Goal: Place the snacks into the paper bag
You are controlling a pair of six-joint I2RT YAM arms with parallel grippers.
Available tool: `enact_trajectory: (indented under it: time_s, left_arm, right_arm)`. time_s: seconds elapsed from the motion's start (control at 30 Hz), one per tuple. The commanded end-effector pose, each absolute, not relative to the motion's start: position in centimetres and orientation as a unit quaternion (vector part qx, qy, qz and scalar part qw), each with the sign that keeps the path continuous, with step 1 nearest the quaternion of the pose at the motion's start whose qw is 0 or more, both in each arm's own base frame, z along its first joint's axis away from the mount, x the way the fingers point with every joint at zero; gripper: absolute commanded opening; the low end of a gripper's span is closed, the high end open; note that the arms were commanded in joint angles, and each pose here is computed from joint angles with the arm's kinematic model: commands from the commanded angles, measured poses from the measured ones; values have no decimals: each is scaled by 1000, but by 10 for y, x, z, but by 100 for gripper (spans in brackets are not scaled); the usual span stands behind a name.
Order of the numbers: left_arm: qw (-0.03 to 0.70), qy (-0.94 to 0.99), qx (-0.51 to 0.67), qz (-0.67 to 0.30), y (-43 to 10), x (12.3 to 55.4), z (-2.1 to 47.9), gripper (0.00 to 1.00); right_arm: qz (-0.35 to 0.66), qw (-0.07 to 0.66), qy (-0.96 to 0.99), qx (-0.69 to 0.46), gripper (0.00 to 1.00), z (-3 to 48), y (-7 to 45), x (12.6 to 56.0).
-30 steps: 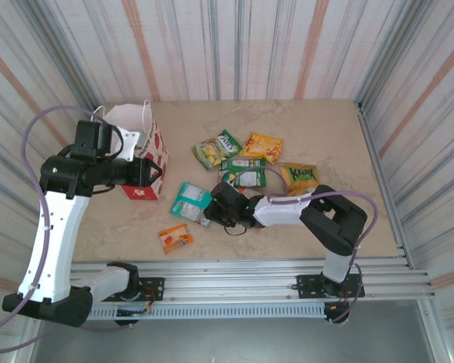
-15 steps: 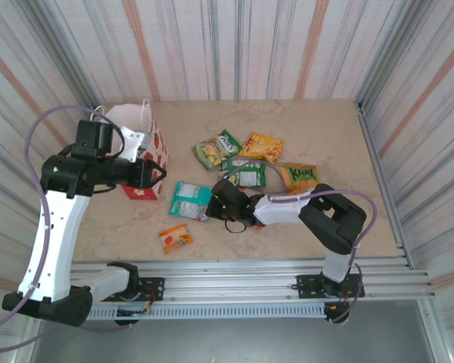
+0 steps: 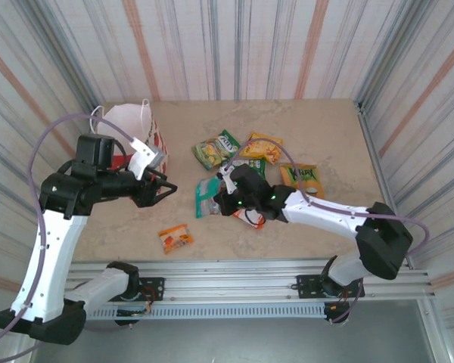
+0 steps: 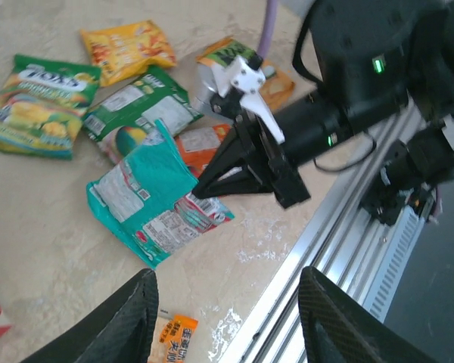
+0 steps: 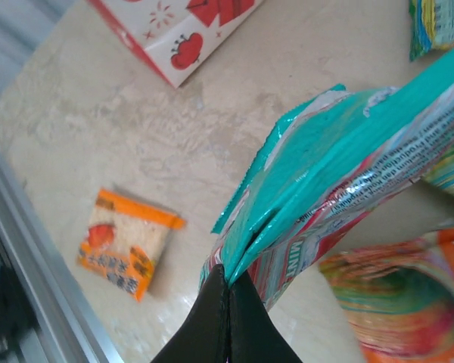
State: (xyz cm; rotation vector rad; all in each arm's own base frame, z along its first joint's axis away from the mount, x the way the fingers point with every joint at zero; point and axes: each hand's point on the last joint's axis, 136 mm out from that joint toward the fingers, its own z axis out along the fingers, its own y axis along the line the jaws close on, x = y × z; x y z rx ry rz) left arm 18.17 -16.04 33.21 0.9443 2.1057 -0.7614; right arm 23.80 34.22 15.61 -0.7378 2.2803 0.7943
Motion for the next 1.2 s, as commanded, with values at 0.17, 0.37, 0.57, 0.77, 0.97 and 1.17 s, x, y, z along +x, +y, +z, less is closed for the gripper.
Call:
enact_trajectory:
  time_s: [0.17, 0.37, 0.57, 0.77, 0.97, 1.17]
  left_arm:
    - [382, 715, 498, -307, -190, 162, 313, 58]
    - [395, 687, 518, -323, -214, 167, 299, 64]
    - [399, 673, 531, -325, -226, 182, 285, 66]
    - [389, 658, 549, -339, -236, 188, 277, 67]
    - [387, 626, 572, -362, -249, 184, 278, 65]
    - [376, 598, 595, -384, -259, 175, 281, 49]
  right_arm:
    - [297, 335, 740, -502, 0, 237, 298, 216]
    - [288, 343, 647, -617, 0, 266, 277, 189]
    - [267, 329, 602, -677, 0, 282, 268, 176]
    - [265, 344, 558, -707, 0, 299, 270, 169]
    - [257, 355, 538, -720, 0, 307, 272, 168]
    - [247, 357, 536, -724, 0, 308, 275, 173]
